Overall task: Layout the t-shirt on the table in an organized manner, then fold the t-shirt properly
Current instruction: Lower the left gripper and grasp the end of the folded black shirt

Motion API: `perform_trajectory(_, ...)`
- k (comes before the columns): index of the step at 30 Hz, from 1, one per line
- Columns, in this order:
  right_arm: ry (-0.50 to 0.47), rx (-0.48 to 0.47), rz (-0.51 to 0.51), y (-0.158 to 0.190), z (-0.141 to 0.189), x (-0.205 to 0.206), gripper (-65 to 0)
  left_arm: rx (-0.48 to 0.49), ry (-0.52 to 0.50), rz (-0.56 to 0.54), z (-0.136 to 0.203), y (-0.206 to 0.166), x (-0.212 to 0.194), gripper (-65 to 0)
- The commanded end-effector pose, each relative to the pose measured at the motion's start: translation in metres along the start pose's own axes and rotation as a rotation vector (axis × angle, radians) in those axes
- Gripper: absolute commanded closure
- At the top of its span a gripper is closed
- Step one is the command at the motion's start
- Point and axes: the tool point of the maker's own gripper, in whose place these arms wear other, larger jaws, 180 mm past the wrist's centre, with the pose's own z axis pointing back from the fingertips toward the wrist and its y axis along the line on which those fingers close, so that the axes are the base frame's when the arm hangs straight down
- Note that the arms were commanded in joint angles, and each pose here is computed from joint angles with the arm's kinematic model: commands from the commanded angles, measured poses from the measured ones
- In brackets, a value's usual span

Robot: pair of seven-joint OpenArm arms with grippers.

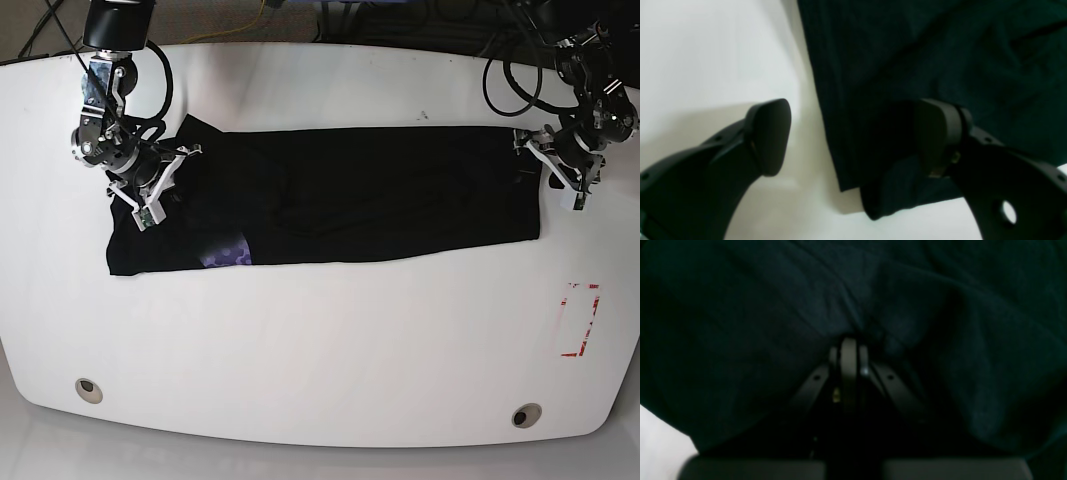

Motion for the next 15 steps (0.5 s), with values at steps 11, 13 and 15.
perform_trajectory(11,0.103,0.021,0.018,0.008,-0.003,-0.023,0.0,-0.107,0.048,0.008,-0.031,-0.026,-0.007,-54.5)
perform_trajectory(13,0.103,0.021,0.018,0.008,-0.003,-0.023,0.0,-0.121,0.047,0.002,-0.034,-0.031,-0.005,-54.2)
perform_trajectory(15,0.103,0.021,0.018,0.008,-0.003,-0.023,0.0,-0.132,0.045,-0.005,-0.037,-0.035,-0.002,-54.1)
